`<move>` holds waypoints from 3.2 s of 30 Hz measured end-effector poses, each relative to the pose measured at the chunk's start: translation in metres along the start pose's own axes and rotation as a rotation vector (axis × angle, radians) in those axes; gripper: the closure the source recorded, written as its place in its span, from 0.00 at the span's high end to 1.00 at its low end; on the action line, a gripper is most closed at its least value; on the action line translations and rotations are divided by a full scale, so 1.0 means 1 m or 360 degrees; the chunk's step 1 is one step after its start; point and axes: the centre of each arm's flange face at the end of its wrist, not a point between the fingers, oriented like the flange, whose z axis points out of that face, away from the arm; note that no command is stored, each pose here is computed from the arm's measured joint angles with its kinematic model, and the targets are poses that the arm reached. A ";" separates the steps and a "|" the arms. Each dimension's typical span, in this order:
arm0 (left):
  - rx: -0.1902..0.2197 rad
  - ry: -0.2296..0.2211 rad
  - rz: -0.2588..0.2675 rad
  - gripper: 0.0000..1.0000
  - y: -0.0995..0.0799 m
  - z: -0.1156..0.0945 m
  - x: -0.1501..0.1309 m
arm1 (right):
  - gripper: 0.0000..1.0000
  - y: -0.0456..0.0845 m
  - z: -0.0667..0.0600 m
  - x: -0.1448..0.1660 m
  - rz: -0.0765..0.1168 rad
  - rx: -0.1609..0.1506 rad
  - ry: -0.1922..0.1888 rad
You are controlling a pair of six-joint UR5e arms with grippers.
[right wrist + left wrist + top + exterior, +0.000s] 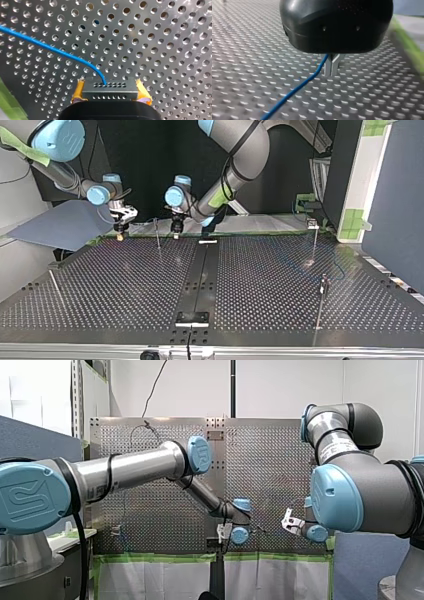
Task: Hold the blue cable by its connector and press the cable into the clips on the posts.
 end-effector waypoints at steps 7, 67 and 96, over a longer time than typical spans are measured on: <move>-0.0009 0.0015 0.0006 0.00 0.006 0.012 -0.003 | 0.00 0.000 0.012 0.010 -0.0006 0.0013 0.0022; 0.0049 0.0119 0.0080 0.98 0.021 -0.004 0.010 | 0.00 0.000 0.018 0.011 0.0007 0.0025 0.0008; 0.0375 0.0258 0.0317 0.98 -0.046 -0.123 -0.035 | 0.00 -0.004 0.005 -0.004 -0.0044 -0.0090 -0.0154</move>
